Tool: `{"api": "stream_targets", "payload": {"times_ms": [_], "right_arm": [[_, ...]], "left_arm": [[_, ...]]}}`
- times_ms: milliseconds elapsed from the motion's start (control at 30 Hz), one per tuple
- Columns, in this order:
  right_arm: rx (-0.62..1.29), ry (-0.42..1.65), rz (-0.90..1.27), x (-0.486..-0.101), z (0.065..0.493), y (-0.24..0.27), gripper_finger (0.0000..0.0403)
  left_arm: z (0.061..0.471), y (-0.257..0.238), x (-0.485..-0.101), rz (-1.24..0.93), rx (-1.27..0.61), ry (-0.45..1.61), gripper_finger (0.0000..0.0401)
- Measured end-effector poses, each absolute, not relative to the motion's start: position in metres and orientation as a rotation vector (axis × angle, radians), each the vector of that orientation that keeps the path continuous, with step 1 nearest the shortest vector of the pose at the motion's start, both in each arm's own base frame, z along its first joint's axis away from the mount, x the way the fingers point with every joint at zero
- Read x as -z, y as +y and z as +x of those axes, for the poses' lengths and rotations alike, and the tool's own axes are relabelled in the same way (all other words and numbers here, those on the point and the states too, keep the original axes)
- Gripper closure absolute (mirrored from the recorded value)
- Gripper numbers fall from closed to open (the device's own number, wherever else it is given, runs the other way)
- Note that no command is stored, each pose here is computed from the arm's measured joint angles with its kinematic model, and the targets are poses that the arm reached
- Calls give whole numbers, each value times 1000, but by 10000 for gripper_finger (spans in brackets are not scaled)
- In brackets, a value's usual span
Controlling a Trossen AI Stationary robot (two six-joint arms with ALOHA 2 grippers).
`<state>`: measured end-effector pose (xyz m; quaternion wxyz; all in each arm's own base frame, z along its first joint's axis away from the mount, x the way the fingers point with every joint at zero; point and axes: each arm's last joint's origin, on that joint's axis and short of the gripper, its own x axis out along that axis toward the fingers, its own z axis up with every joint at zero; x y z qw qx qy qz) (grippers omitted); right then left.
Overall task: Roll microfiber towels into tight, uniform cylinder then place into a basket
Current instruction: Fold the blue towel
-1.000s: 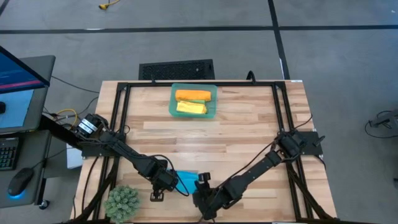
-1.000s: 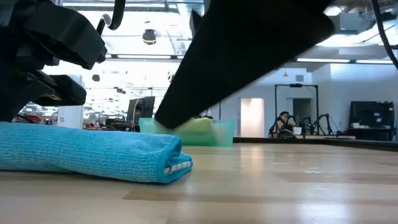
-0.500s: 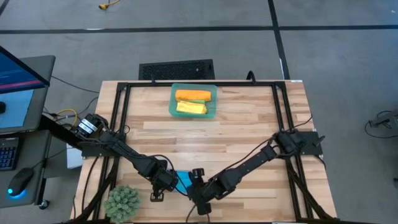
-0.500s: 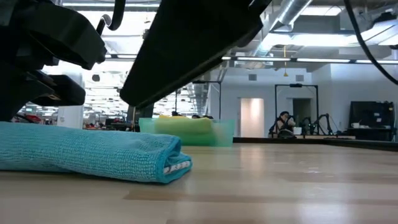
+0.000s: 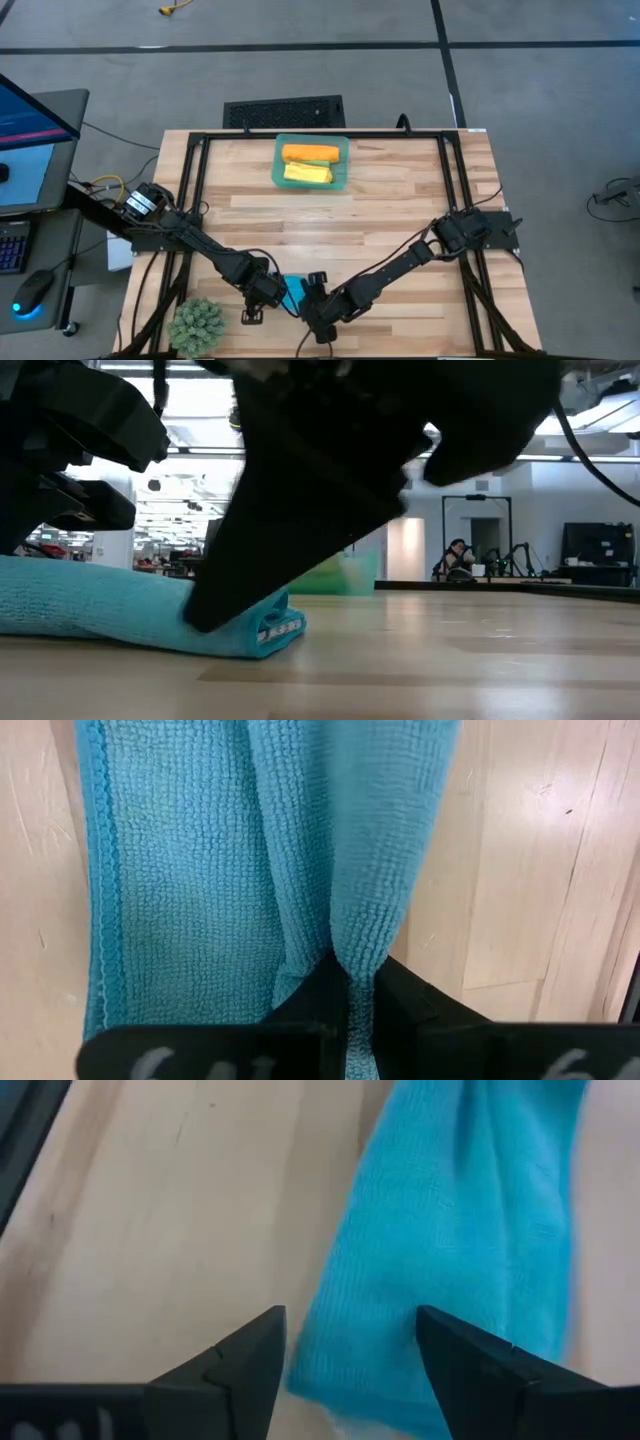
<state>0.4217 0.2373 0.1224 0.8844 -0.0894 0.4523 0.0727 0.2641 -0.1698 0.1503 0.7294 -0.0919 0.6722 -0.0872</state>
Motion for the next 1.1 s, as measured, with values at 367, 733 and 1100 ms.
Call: {"api": "stream_targets", "payload": {"times_ms": [367, 733, 1100], "right_arm": [[-61, 953, -132, -111, 425, 232, 186], [-169, 902, 89, -114, 432, 241, 379], [-368, 842, 404, -125, 440, 255, 384]], "left_arm": [[261, -171, -150, -188, 225, 1512, 388], [250, -183, -151, -202, 273, 1567, 388], [246, -193, -153, -323, 335, 1627, 388]]}}
